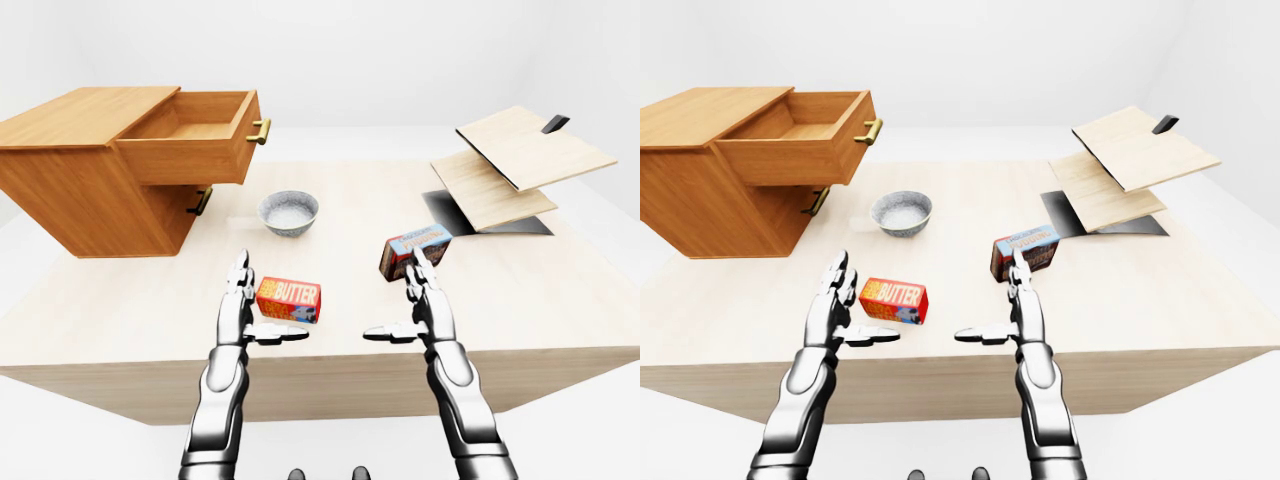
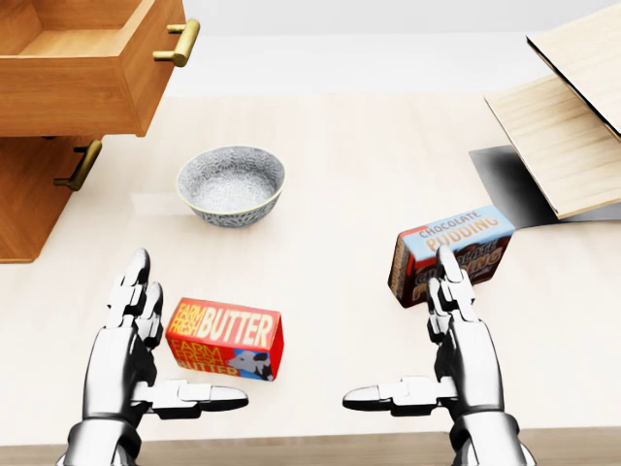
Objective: Close the top drawer of the cabinet.
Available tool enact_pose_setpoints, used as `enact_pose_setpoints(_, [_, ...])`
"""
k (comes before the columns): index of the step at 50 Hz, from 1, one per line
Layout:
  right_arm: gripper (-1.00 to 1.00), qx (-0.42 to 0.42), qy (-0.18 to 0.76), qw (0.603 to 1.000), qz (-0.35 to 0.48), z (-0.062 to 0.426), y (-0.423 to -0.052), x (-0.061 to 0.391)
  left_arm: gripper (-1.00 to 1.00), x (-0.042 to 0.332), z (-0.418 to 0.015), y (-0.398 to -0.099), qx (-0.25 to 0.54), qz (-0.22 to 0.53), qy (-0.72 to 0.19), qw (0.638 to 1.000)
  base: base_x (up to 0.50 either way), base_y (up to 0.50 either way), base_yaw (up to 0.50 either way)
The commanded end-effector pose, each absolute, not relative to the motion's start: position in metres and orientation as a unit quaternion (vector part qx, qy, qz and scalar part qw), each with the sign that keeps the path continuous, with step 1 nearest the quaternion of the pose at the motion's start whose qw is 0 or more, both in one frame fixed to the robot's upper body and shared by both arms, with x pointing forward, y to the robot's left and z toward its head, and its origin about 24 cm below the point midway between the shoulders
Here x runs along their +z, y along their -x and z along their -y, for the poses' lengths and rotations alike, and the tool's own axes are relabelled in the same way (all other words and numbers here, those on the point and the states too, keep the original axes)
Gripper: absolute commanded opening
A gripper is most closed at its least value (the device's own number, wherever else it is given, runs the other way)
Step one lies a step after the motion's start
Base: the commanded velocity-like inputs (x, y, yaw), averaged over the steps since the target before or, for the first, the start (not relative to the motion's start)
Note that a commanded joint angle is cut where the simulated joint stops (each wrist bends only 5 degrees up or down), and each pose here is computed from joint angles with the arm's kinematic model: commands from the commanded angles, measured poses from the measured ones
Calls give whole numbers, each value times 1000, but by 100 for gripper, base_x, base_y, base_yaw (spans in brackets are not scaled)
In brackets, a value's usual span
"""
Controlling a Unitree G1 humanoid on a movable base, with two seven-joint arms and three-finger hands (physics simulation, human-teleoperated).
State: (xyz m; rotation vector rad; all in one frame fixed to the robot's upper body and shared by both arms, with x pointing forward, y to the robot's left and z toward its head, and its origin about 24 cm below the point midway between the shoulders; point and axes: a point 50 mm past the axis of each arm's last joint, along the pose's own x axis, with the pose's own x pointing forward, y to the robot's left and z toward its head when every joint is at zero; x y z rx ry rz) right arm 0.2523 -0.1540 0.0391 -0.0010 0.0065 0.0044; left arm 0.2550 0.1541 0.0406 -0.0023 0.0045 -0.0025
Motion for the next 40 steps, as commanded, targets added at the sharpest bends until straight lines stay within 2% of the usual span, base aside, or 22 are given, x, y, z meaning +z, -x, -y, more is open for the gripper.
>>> enact_pose_setpoints(1, [100,6,2,1000,-11,162,-250,35,100,38,-165,-258,-2,-9,10,1000,0,0,0])
enact_pose_setpoints(9, [100,7,4,1000,-8,160,-251,39,100,43,-167,-259,-3,-6,14,1000,0,0,0])
enact_pose_setpoints(16, [100,-4,14,1000,-3,162,-260,53,100,65,-165,-267,-20,20,2,1000,0,0,0])
enact_pose_setpoints(25, [100,15,1,995,96,153,-280,103,100,124,-161,-293,-43,128,-14,991,0,0,0])
enact_pose_setpoints(33, [100,20,-11,989,145,148,-294,131,100,154,-160,-315,-45,168,-19,985,0,0,0])
enact_pose_setpoints(40, [100,18,-11,986,166,144,-299,144,100,165,-158,-312,-42,192,-15,980,0,0,0])
